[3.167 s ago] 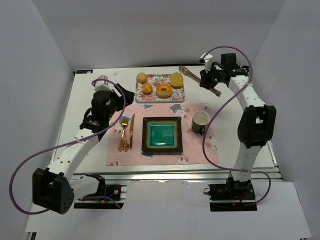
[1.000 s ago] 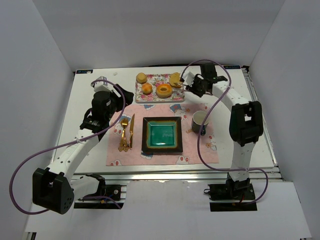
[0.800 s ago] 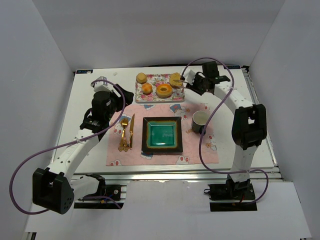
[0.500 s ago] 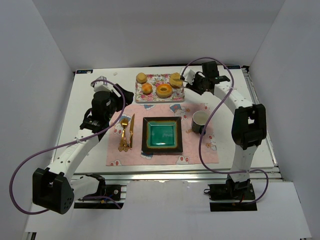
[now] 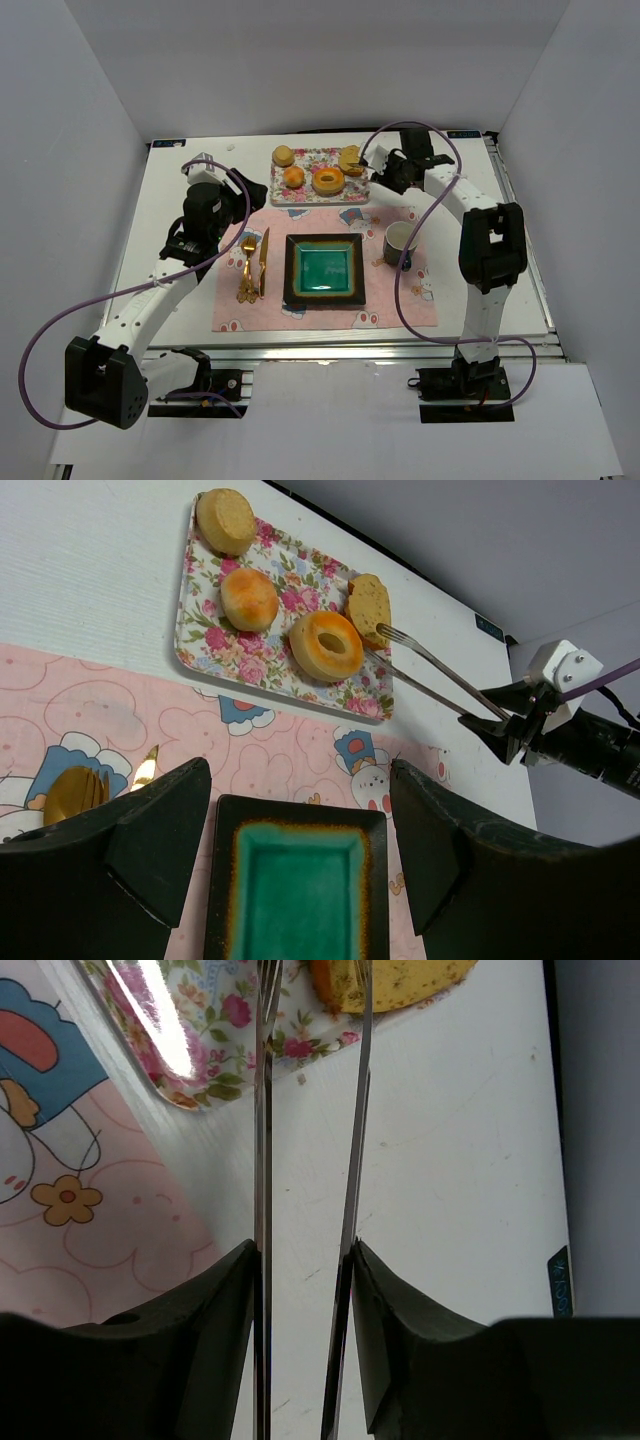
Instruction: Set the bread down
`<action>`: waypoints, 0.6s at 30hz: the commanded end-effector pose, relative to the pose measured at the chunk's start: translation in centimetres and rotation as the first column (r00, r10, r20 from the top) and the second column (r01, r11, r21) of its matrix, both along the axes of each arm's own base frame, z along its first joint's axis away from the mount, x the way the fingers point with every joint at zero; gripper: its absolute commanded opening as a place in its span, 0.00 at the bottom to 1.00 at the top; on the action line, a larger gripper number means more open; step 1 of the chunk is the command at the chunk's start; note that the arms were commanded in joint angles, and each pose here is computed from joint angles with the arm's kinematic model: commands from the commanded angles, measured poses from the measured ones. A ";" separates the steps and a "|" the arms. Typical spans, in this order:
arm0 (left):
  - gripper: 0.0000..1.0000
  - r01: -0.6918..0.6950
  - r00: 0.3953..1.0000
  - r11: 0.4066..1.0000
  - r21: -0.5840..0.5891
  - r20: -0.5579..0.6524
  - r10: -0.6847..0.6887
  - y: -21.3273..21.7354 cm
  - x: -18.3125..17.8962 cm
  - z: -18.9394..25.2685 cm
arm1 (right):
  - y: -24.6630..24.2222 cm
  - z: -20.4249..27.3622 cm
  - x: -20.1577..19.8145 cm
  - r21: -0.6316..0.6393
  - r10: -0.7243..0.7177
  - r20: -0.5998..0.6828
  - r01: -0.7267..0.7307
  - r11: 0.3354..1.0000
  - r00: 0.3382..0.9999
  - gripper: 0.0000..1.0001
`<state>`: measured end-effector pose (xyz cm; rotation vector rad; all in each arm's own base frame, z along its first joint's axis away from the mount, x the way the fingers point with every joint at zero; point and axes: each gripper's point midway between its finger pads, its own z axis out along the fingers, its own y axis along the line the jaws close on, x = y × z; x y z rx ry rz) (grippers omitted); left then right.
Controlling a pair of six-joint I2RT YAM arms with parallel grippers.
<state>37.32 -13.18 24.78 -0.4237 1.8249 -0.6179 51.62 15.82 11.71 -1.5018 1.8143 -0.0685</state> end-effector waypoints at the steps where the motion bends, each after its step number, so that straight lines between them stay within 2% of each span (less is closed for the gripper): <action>1: 0.82 -0.020 0.999 1.000 -0.005 0.032 0.020 0.6 -0.3 1.2 | 0.6 2.1 1.4 -0.010 0.024 0.110 -0.023 1.000 0.994 0.47; 6: 0.82 -0.020 0.999 1.000 -0.007 0.033 0.021 0.6 -0.4 1.1 | 0.3 1.5 0.8 -0.057 0.041 0.138 -0.034 0.998 0.990 0.46; 13: 0.82 -0.015 0.999 1.000 -0.009 0.034 0.015 0.5 -0.3 1.2 | -0.4 -0.5 0.6 -0.104 0.032 0.108 -0.021 0.994 0.994 0.43; 15: 0.82 -0.016 0.999 1.000 -0.010 0.039 0.016 0.5 -0.4 1.4 | -0.4 -0.4 0.6 -0.106 0.030 0.108 -0.018 0.994 0.994 0.39; 18: 0.81 -0.018 0.999 1.000 -0.012 0.042 0.018 0.6 -0.4 1.4 | -0.3 0.3 0.6 -0.098 0.028 0.115 -0.017 0.995 0.993 0.25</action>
